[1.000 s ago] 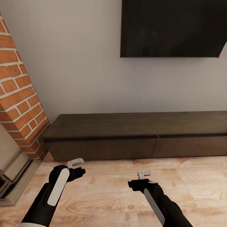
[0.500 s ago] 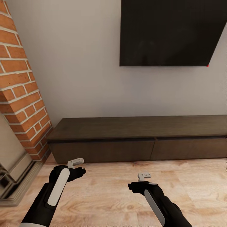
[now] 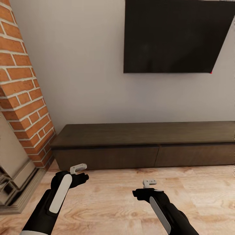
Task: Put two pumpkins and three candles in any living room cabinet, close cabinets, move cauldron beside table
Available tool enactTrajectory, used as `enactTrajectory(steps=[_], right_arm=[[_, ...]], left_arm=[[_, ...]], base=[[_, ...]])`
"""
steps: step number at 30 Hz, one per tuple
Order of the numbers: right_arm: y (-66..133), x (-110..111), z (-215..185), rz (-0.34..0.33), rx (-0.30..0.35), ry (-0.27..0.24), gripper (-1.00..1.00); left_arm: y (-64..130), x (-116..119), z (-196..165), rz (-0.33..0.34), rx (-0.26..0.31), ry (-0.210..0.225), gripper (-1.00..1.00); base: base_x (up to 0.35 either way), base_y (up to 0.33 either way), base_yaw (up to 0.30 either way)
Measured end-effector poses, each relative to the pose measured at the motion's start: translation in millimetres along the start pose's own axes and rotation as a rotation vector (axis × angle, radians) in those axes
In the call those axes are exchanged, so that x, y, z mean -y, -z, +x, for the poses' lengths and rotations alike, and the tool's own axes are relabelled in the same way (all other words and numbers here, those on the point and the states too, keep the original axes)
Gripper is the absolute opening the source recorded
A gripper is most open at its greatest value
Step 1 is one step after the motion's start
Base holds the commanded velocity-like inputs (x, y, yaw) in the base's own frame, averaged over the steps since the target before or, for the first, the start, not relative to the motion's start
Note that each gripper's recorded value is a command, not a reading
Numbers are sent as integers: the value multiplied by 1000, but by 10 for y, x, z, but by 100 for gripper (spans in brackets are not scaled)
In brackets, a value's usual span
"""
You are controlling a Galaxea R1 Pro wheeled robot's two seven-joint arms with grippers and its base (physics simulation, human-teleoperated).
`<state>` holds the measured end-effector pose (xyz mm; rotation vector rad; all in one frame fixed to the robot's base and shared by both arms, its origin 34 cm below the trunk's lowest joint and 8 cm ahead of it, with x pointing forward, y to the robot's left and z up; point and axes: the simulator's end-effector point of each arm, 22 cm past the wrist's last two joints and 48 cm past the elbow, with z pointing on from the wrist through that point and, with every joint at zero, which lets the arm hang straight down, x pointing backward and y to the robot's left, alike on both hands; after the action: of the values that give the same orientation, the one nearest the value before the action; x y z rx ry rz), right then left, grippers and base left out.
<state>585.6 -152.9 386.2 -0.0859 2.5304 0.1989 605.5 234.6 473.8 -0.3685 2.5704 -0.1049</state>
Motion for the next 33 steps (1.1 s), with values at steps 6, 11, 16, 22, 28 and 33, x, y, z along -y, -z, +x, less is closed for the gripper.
enactTrajectory(steps=[6,11,16,22,28,33], right_arm=[[87,-14,-101,-1,-1,0,100],[142,-23,-157,-1,-8,-2,100],[191,-29,-208,-2,-17,-3,100],[252,-39,-266,-3,-27,-4,100],[315,-50,-326,-3,-36,-6,100],[366,-61,-374,-4,-44,-7,100]], left_arm=[[93,33,-91,0,-1,-3,100],[150,55,-149,-1,-7,-3,100],[200,78,-203,-3,-14,-5,100],[262,104,-265,-4,-23,-6,100],[323,124,-324,-6,-32,-6,100],[373,139,-372,-8,-39,-5,100]], base=[[-160,0,-10],[-20,0,-72],[-97,0,-86],[-187,0,-89],[-20,0,-94],[-26,3,-94]])
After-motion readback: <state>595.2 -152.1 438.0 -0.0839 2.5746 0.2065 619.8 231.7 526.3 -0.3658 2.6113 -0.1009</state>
